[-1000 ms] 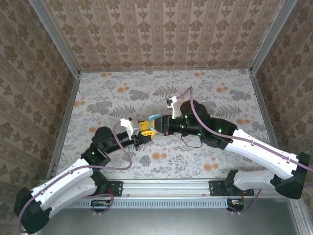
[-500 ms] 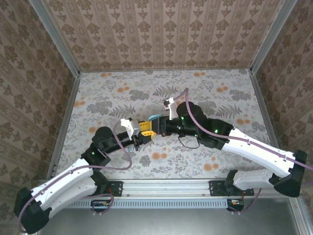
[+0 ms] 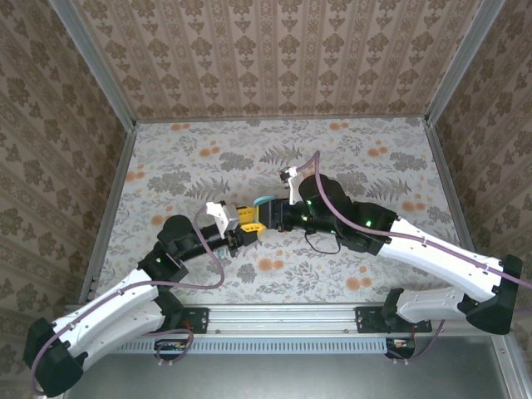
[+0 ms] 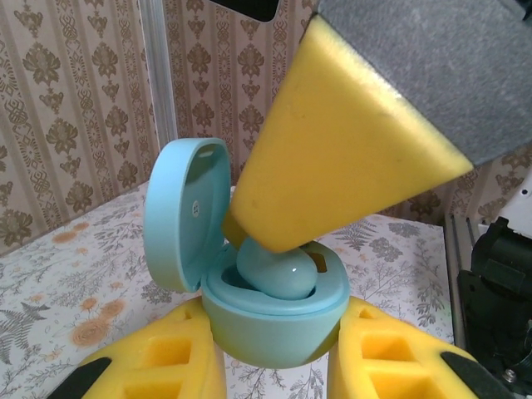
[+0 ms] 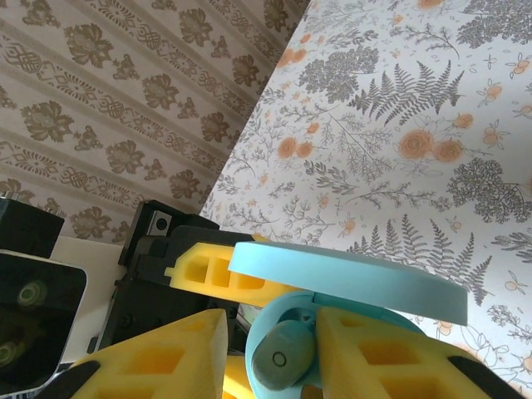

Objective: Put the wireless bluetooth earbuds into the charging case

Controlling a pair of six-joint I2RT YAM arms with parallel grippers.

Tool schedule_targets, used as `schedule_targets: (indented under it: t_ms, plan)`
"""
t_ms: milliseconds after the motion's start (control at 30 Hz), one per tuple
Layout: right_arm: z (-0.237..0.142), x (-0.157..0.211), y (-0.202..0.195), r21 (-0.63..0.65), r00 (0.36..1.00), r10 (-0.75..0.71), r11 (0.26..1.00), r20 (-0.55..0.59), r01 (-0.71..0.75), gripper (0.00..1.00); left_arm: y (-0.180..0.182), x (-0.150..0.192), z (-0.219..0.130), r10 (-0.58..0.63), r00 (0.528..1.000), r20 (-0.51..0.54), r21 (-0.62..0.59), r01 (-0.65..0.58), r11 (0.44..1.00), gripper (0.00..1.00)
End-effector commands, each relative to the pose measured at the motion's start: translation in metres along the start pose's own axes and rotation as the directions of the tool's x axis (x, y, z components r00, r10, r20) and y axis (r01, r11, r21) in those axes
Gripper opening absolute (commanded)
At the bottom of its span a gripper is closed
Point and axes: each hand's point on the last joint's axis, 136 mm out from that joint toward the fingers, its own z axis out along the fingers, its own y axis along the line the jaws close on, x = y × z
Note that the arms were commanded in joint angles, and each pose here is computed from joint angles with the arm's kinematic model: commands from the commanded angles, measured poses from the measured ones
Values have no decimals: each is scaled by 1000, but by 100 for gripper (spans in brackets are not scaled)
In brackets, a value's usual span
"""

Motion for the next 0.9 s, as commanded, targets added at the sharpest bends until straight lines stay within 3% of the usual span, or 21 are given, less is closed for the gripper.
schedule_targets:
  t_ms: [0, 300, 533, 867]
  plan:
    - [-13, -7, 1, 24, 1000, -12, 1000, 24, 12, 36, -4, -22, -4, 47, 996, 70, 3, -47, 999, 19]
    - [-34, -18, 6, 23, 996, -27, 999, 80, 26, 37, -3, -18, -3, 45, 997, 64, -4, -44, 999, 19]
    - [-20, -6, 9, 14, 999, -41, 999, 24, 41, 30, -3, -15, -3, 45, 997, 60, -2, -45, 999, 19]
    - [-7, 6, 0, 101, 996, -71, 992, -52, 76, 35, -4, -14, -3, 57, 997, 45, 1, -57, 998, 19]
